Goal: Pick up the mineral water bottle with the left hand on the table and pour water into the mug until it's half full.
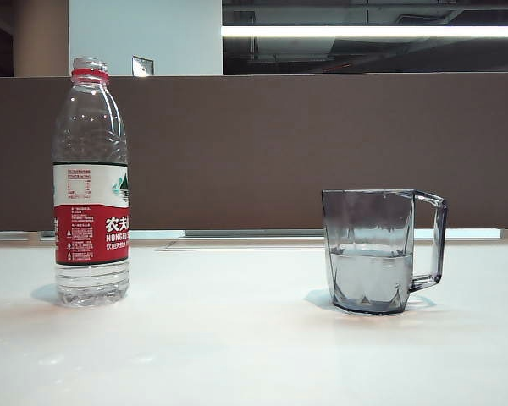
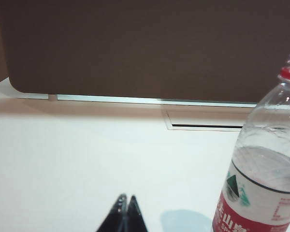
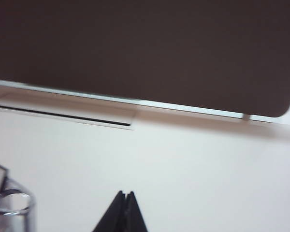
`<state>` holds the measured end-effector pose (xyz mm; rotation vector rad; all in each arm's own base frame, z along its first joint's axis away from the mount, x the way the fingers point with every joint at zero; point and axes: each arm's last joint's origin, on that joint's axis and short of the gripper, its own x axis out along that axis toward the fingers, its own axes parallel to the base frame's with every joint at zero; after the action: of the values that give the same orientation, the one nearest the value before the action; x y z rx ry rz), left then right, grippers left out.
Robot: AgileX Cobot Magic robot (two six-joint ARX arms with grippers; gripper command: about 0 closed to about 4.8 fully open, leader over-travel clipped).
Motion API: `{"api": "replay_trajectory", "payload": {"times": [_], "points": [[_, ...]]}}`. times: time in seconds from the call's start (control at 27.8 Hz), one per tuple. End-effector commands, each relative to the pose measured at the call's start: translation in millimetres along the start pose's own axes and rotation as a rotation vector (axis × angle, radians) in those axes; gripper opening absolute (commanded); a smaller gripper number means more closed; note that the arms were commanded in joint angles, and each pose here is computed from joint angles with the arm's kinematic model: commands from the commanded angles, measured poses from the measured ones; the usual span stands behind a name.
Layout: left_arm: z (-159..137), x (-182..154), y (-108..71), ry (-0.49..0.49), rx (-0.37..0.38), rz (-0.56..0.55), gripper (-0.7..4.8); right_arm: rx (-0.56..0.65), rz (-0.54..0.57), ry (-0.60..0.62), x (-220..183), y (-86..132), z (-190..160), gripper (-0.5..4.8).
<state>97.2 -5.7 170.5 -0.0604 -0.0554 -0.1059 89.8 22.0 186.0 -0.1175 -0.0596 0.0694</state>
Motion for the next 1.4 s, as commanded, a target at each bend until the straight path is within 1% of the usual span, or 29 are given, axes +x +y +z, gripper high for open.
{"api": "replay_trajectory", "payload": {"times": [0.04, 0.11, 0.29, 0.5, 0.68, 0.76, 0.9, 1.01, 1.4], "points": [[2.7, -0.2, -0.2, -0.014, 0.002, -0.003, -0.05, 0.007, 0.018, -0.1, 3.0, -2.5, -2.5, -0.01], [2.7, -0.2, -0.2, -0.014, 0.002, -0.003, -0.05, 0.002, 0.029, -0.093, 3.8, -3.4, -5.7, -0.01], [2.7, -0.2, -0.2, -0.014, 0.002, -0.003, -0.05, -0.011, 0.0, -0.046, 5.3, -8.7, -14.1, -0.01], [2.7, -0.2, -0.2, -0.014, 0.002, -0.003, -0.05, -0.006, -0.076, -0.013, 5.5, -16.2, -17.4, -0.01], [2.7, -0.2, -0.2, -0.014, 0.002, -0.003, -0.05, 0.065, -0.089, 0.05, 5.3, -16.7, -23.7, -0.01], [2.7, -0.2, -0.2, -0.014, 0.002, -0.003, -0.05, 0.073, -0.087, 0.074, 5.2, -16.3, -26.0, -0.01], [2.7, -0.2, -0.2, -0.014, 0.002, -0.003, -0.05, 0.073, -0.089, 0.057, 5.2, -16.6, -24.4, -0.01], [2.7, -0.2, -0.2, -0.014, 0.002, -0.003, -0.05, 0.073, -0.132, 0.035, 5.2, -18.0, -22.1, -0.01], [2.7, -0.2, -0.2, -0.014, 0.002, -0.003, -0.05, 0.073, -0.126, 0.033, 5.2, -17.9, -21.9, -0.01]]}}
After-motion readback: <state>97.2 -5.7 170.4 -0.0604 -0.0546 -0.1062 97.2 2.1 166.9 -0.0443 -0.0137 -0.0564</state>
